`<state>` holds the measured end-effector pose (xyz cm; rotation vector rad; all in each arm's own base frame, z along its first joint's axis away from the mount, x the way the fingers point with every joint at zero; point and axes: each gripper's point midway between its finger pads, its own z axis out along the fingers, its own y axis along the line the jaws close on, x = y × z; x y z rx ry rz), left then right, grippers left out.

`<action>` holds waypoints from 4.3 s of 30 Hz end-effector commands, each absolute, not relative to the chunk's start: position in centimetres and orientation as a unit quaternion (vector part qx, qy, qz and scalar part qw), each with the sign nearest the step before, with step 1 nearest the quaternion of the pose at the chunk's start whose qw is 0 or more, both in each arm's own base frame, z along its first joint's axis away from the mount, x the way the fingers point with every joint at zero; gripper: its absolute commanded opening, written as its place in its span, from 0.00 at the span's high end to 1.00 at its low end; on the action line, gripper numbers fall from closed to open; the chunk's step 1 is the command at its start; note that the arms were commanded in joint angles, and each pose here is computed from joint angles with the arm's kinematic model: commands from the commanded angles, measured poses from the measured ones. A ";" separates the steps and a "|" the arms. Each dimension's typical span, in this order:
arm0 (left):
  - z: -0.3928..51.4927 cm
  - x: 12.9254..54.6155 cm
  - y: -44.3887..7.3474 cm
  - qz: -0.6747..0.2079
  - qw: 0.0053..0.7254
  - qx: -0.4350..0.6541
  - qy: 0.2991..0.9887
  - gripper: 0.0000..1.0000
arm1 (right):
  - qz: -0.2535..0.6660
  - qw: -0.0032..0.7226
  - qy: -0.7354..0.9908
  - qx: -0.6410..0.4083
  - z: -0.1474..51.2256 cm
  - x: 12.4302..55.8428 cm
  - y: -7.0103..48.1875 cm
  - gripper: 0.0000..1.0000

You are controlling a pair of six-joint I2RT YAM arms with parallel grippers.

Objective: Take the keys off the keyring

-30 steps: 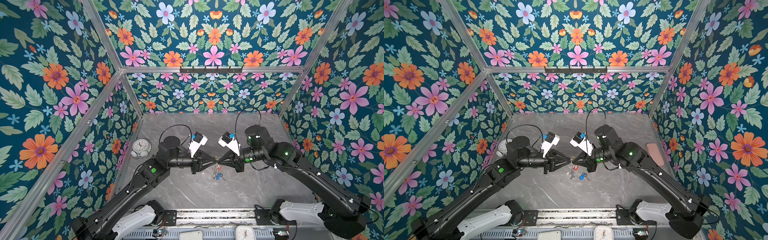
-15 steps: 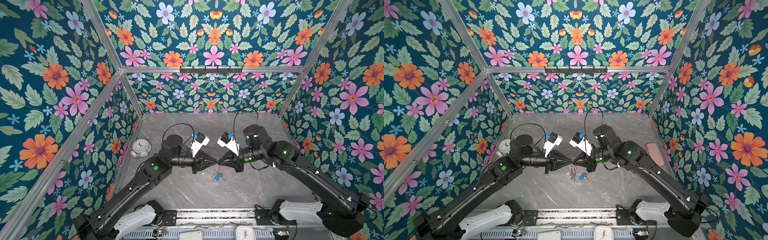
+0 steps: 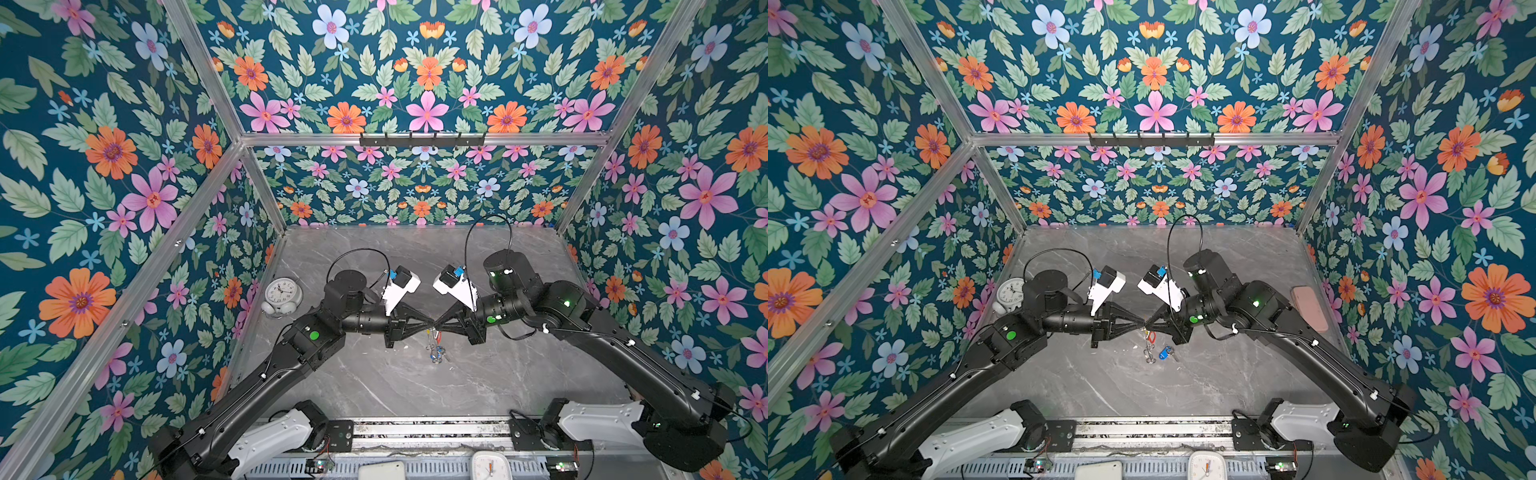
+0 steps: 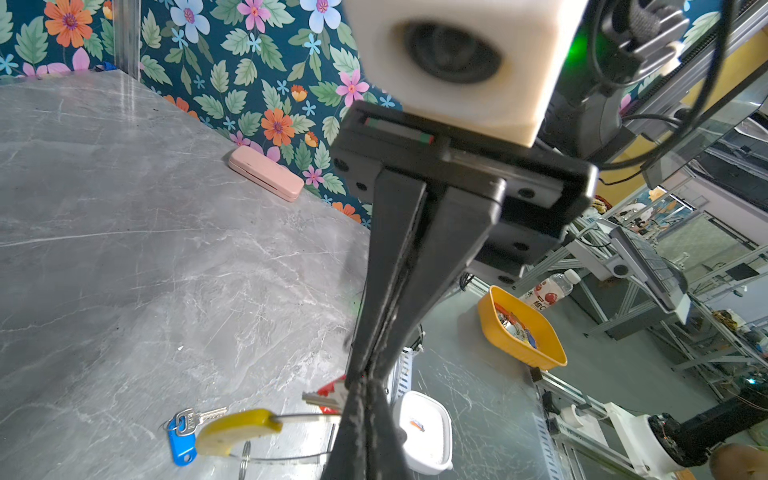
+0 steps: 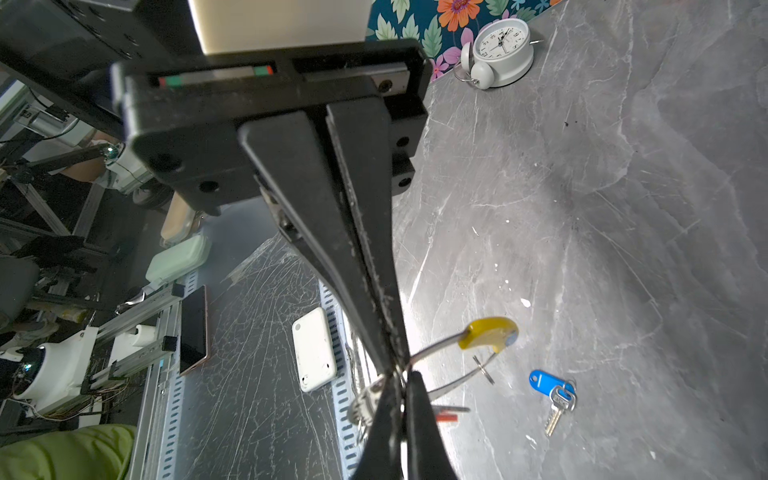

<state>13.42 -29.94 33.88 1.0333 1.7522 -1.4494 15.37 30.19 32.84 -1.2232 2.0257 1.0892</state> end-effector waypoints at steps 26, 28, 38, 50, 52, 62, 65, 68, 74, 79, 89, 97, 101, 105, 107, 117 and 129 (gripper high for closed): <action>40.9 13.8 -25.7 -0.606 0.557 0.287 0.491 1.00 | 0.459 0.505 0.619 -0.389 37.0 15.9 31.6 0.51; 40.8 13.7 -25.7 -0.610 0.553 0.287 0.489 1.00 | 0.456 0.503 0.623 -0.389 36.6 16.1 31.8 0.51; 40.5 13.5 -25.8 -0.626 0.543 0.282 0.484 1.00 | 0.455 0.498 0.625 -0.392 36.2 16.5 32.7 0.51; 40.2 13.8 -25.8 -0.626 0.543 0.276 0.488 1.00 | 0.452 0.498 0.623 -0.400 36.6 16.4 33.2 0.53; 40.1 13.7 -25.8 -0.625 0.543 0.276 0.488 1.00 | 0.451 0.497 0.624 -0.401 36.5 16.4 33.1 0.55; 40.3 13.7 -25.7 -0.624 0.546 0.276 0.487 1.00 | 0.451 0.488 0.627 -0.406 36.0 16.2 33.2 0.70; 40.3 13.8 -25.7 -0.624 0.547 0.273 0.487 1.00 | 0.449 0.488 0.629 -0.405 35.9 16.2 33.1 0.74; 40.3 13.9 -25.6 -0.623 0.549 0.270 0.488 1.00 | 0.446 0.489 0.632 -0.403 35.9 16.3 33.0 0.77; 40.4 14.1 -25.5 -0.622 0.553 0.261 0.489 1.00 | 0.438 0.492 0.634 -0.404 35.8 16.4 33.0 0.82; 40.5 14.3 -25.4 -0.622 0.554 0.257 0.490 1.00 | 0.433 0.491 0.638 -0.406 35.5 16.5 33.1 0.91; 40.6 14.3 -25.1 -0.620 0.562 0.250 0.487 1.00 | 0.412 0.490 0.644 -0.419 34.6 16.5 33.6 1.00; 40.6 14.2 -24.9 -0.620 0.564 0.250 0.485 1.00 | 0.395 0.483 0.647 -0.438 33.3 15.9 34.4 1.00; 40.5 14.2 -25.0 -0.620 0.563 0.252 0.485 1.00 | 0.396 0.475 0.649 -0.443 32.9 15.7 34.7 1.00; 40.4 14.1 -25.1 -0.620 0.561 0.255 0.485 1.00 | 0.395 0.470 0.652 -0.446 32.4 15.7 34.8 1.00; 40.3 14.1 -25.1 -0.621 0.559 0.257 0.485 1.00 | 0.396 0.468 0.652 -0.446 32.4 15.6 34.8 1.00; 40.0 13.9 -25.3 -0.621 0.554 0.263 0.487 1.00 | 0.391 0.473 0.657 -0.438 32.8 15.5 33.9 0.88; 39.4 13.9 -25.2 -0.617 0.553 0.264 0.493 1.00 | 0.406 0.446 0.673 -0.428 32.6 15.3 31.3 0.59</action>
